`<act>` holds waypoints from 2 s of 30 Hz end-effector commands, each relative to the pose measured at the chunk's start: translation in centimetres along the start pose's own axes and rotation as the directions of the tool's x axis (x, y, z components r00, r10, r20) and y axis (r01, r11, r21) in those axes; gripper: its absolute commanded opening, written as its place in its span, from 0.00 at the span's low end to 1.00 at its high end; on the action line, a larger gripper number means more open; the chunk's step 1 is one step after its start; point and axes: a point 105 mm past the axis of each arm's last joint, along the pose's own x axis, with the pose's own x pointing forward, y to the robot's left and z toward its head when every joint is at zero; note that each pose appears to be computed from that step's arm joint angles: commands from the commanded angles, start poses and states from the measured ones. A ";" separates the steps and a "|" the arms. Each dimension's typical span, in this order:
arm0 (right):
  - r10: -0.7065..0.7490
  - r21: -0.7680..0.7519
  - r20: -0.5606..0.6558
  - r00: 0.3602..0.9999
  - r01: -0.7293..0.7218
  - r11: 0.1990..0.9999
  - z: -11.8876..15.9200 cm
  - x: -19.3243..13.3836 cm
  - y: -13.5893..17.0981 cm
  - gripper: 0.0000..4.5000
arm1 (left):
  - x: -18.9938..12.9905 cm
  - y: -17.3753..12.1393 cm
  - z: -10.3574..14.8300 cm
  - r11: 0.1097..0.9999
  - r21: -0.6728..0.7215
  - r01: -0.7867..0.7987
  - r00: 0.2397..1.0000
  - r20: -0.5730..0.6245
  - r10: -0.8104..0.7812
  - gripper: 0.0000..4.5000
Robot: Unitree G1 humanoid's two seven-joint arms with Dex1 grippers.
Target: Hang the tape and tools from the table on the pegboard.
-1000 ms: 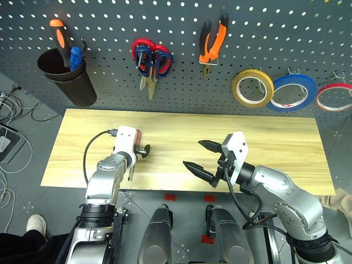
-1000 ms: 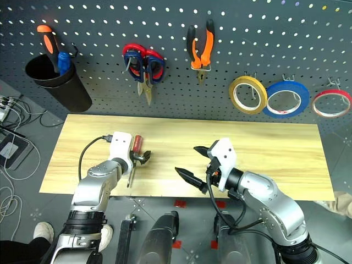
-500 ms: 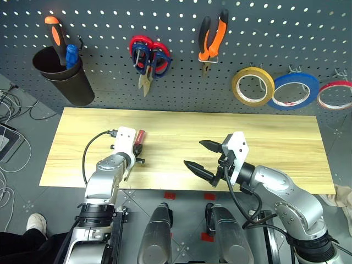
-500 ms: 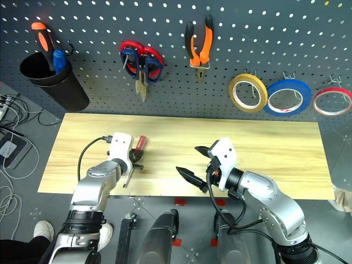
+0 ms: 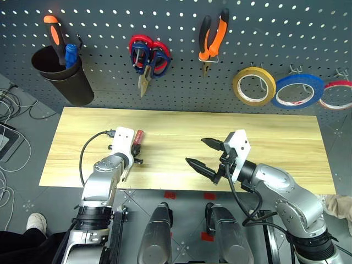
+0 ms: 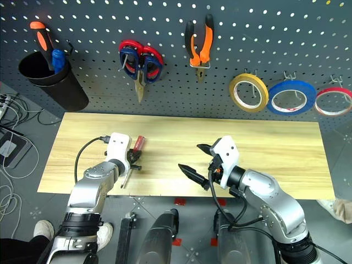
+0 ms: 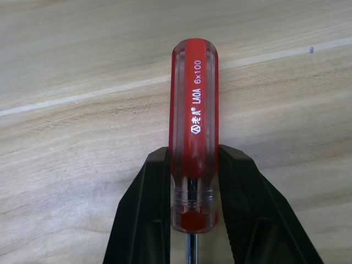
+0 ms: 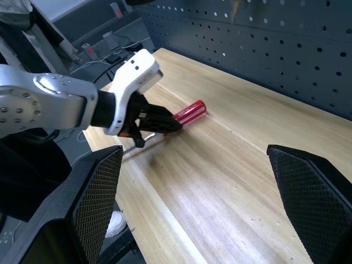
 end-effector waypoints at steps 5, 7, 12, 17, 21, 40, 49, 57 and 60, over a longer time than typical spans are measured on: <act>0.033 0.048 0.132 0.991 -0.040 0.998 2.6 -1.1 0.9 1.00 | -3.1 -1.0 4.0 0.987 0.149 -0.067 0.980 0.196 0.037 0.20; 0.027 0.062 0.146 0.989 -0.036 0.997 2.8 -1.4 0.9 1.00 | -3.9 -0.9 5.2 0.980 0.161 -0.121 0.965 0.251 0.078 0.20; 0.001 0.085 0.197 0.980 -0.018 0.996 3.9 -1.6 0.6 1.00 | -6.1 -0.8 8.5 0.948 0.169 -0.270 0.899 0.398 0.185 0.20; -0.044 0.075 0.284 0.958 0.024 0.997 5.9 -1.0 -0.2 1.00 | -8.8 -0.3 12.9 0.881 0.172 -0.442 0.762 0.589 0.268 0.20; -0.075 0.069 0.352 0.933 0.054 0.996 7.7 -0.6 -1.0 1.00 | -10.2 0.5 15.8 0.839 0.143 -0.525 0.662 0.688 0.297 0.20; -0.085 0.043 0.477 0.875 0.073 0.996 12.5 0.8 -1.4 1.00 | -12.9 4.3 27.7 0.752 -0.049 -0.658 0.339 0.872 0.354 0.20; -0.100 0.044 0.479 0.872 0.089 0.995 12.6 1.2 -1.3 1.00 | -12.1 6.4 27.7 0.713 -0.064 -0.699 0.310 0.871 0.382 0.20; -0.126 0.057 0.485 0.866 0.113 0.992 12.6 1.4 -2.0 1.00 | -10.8 7.2 25.8 0.717 -0.069 -0.694 0.343 0.844 0.413 0.20; -0.131 0.062 0.491 0.861 0.115 0.991 12.7 1.4 -2.0 1.00 | -10.7 7.2 26.0 0.718 -0.071 -0.693 0.339 0.846 0.411 0.20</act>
